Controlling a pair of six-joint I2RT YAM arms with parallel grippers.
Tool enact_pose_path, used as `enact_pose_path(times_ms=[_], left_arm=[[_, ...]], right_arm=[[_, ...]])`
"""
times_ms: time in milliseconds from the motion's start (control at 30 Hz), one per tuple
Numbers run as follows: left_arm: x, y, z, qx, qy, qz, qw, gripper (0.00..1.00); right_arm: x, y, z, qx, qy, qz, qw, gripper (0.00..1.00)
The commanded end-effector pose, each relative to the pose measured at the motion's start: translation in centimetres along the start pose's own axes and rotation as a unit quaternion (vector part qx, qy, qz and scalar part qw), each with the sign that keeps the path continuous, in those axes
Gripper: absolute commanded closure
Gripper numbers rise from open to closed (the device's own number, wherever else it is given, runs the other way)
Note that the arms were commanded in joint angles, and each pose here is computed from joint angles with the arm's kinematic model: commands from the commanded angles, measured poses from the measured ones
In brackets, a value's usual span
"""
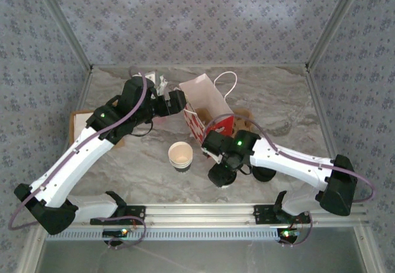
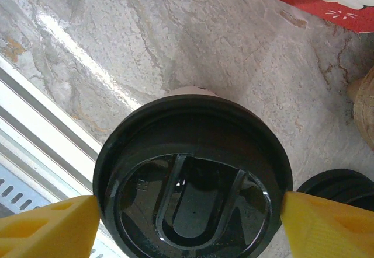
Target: Pack the takeout coffee
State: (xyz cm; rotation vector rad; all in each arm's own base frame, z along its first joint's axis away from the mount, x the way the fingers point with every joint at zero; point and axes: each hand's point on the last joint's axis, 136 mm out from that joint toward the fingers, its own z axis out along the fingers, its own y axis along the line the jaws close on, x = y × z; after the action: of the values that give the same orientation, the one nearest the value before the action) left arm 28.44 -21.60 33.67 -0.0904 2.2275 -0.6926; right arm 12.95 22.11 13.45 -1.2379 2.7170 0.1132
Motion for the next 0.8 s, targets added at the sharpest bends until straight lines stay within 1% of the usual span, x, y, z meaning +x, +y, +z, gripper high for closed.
enact_pose_path(times_ms=[0,200,300,433,533,767], left_arm=[[-0.3,-0.1,-0.4,0.009,-0.002,0.003,1.000,0.00],[-0.2,-0.2,-0.2,0.009,-0.001,0.002,1.000,0.00],[-0.2,-0.2,-0.1,0.010,0.001,0.002,1.000,0.00],[-0.2,-0.3,-0.1,0.010,0.001,0.003,1.000,0.01],[-0.2,-0.3,-0.1,0.010,0.001,0.002,1.000,0.01],[-0.3,-0.3,0.0,0.011,0.001,0.001,1.000,0.00]], right_arm=[[-0.4,0.1,-0.3,-0.005,-0.003,-0.006,1.000,0.18],[-0.3,-0.1,0.0,-0.007,0.000,0.000,1.000,0.17],[-0.3,0.0,0.1,-0.009,0.000,-0.001,1.000,0.14],[-0.3,0.0,0.5,-0.009,0.003,0.000,1.000,0.15],[-0.2,0.0,0.6,-0.010,0.005,0.001,1.000,0.18],[-0.2,-0.4,1.0,0.003,0.006,0.000,1.000,0.18]])
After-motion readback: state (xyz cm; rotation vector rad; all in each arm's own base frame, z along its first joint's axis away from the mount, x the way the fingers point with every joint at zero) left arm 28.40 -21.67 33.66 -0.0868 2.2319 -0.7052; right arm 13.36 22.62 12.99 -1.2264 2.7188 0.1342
